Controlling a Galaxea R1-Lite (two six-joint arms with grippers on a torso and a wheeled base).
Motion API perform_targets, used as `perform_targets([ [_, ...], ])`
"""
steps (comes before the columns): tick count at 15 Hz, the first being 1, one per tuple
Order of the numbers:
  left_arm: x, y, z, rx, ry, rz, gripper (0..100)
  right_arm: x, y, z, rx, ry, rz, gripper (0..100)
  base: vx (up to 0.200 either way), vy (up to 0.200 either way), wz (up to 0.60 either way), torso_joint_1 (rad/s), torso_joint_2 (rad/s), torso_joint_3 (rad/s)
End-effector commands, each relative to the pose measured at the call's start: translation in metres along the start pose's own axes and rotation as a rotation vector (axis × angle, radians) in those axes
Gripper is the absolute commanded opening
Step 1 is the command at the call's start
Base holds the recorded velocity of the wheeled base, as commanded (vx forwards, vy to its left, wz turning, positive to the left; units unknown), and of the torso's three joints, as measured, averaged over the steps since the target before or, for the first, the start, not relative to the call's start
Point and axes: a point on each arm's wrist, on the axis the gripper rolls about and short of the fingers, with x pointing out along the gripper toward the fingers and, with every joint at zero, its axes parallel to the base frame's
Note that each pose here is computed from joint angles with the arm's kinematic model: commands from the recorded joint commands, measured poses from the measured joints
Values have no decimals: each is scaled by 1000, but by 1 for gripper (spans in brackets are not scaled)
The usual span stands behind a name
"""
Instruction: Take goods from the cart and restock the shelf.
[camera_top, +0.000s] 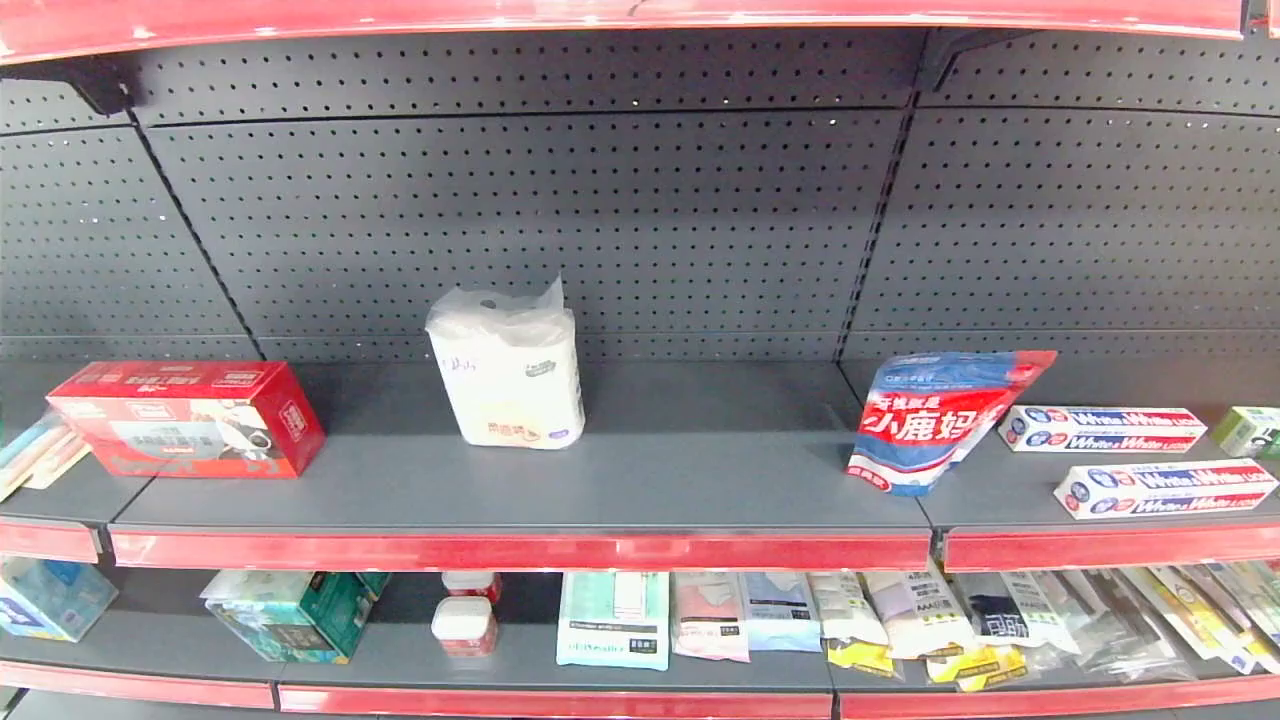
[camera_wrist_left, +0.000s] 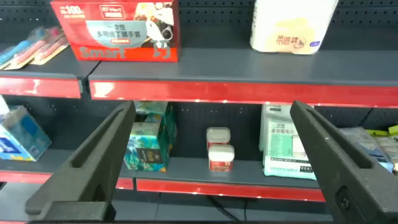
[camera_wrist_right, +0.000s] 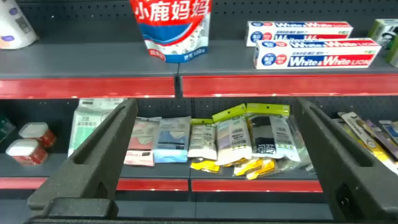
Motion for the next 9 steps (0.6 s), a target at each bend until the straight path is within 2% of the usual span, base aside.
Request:
perform_targets([
  [1,0,0,0,0,0,-1,100,0,0,0,1,1,0,100,0,0,-600,2,2,2],
  [9,0,0,0,0,2,-1,100,0,0,0,1,1,4,100,0,0,-600,6,5,3],
])
